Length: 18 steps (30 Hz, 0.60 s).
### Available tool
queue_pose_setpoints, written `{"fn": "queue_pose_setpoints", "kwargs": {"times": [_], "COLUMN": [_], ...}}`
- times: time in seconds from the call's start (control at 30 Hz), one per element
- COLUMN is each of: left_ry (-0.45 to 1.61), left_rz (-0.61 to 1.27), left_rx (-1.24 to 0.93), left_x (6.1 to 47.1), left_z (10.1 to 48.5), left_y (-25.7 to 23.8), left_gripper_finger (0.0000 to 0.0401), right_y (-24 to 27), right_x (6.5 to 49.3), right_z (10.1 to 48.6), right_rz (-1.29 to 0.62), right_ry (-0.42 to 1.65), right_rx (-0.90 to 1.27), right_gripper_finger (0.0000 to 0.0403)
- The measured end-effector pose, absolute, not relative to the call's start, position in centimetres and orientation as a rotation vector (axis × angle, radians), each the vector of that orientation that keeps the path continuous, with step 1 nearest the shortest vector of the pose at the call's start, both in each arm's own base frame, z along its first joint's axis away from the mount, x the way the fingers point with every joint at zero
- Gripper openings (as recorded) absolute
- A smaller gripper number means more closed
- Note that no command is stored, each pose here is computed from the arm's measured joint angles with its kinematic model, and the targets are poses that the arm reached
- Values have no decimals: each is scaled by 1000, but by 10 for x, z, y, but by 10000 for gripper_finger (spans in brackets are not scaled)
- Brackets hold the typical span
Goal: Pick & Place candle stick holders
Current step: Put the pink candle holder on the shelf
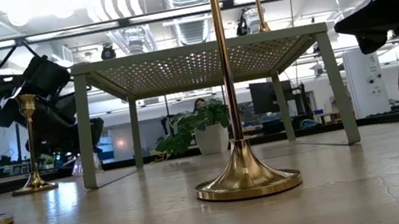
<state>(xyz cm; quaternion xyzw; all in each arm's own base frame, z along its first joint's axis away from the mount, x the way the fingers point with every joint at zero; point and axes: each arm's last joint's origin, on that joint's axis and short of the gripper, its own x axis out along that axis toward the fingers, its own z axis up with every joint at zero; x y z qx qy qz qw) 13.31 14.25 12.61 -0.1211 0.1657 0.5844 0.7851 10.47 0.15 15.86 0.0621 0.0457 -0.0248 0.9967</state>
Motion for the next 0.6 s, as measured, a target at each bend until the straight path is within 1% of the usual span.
{"fn": "queue_pose_setpoints", "kwargs": {"times": [0.23,0.47,0.6], "left_ry": [301,198,199], "left_rz": [1190,1060,972], "left_rx": [-244,-214,-191], "left_x": [127,121,117], "left_z": [146,183,209], "left_y": [135,124,117], "left_gripper_finger": [126,125,125], "right_y": [1,2,1], "right_x": [105,105,105], "right_z": [159,159,159], "right_rz": [-50,-50,-50], "right_ry": [91,91,92], "right_rx": [124,124,124], "right_gripper_finger": [8,8,8]}}
